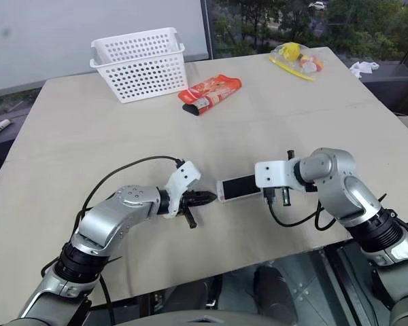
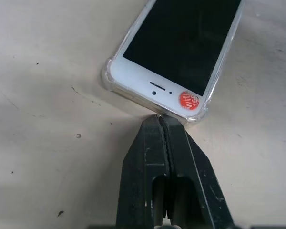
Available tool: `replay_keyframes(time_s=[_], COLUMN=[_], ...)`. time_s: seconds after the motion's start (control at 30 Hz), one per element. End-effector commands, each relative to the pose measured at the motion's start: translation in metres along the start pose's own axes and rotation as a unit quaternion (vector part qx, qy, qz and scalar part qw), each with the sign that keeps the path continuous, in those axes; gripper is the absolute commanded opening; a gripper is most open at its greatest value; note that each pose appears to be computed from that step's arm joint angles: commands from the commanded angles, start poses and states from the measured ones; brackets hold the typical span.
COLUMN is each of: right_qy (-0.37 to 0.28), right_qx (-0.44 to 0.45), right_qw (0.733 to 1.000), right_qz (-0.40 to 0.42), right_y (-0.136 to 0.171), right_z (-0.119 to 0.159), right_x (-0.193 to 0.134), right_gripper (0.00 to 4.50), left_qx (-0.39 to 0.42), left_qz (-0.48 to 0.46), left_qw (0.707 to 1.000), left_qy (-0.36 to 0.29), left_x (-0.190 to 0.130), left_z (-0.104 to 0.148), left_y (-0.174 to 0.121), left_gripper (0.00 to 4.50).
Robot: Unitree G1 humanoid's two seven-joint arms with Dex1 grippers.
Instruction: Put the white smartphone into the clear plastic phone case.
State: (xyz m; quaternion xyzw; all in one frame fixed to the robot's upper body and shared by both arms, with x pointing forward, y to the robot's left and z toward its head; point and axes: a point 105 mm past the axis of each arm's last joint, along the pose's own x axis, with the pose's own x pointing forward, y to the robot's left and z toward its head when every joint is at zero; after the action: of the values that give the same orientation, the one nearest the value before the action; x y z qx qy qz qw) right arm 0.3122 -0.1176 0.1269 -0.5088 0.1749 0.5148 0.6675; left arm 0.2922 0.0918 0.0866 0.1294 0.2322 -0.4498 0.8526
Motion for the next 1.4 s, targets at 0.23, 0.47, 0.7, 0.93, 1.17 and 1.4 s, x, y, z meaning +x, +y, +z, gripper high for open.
replay_keyframes(time_s=[0.23, 0.47, 0.7, 0.93, 1.17, 1.4], right_qy=[-0.138, -0.338, -0.422, -0.293, -0.160, -0.018], right_qx=[0.171, 0.296, 0.340, 0.329, 0.315, 0.332], right_qw=[0.971, 0.884, 0.833, 0.897, 0.935, 0.937], right_qz=[-0.092, -0.132, -0.113, -0.037, 0.040, 0.103], right_y=[-0.024, -0.009, 0.015, 0.047, 0.068, 0.098], right_z=[-0.005, -0.008, -0.016, -0.042, -0.056, -0.079], right_x=[-0.044, -0.020, -0.002, 0.047, 0.068, 0.077], right_gripper=[0.04, 0.04, 0.04, 0.04, 0.04, 0.04], left_qx=[0.067, 0.057, 0.040, 0.041, 0.043, 0.044], left_qz=[0.062, -0.050, -0.039, -0.007, -0.004, -0.001], left_qw=[0.990, 0.986, 0.996, 0.998, 0.998, 0.998], left_qy=[-0.105, -0.149, -0.066, -0.040, -0.044, -0.045], left_x=[-0.035, 0.001, 0.024, 0.025, 0.025, 0.025], left_z=[0.049, 0.057, 0.010, -0.008, -0.007, -0.006], left_y=[0.040, -0.004, -0.002, 0.008, 0.007, 0.007], left_gripper=[0.00, 0.00, 0.00, 0.00, 0.00, 0.00])
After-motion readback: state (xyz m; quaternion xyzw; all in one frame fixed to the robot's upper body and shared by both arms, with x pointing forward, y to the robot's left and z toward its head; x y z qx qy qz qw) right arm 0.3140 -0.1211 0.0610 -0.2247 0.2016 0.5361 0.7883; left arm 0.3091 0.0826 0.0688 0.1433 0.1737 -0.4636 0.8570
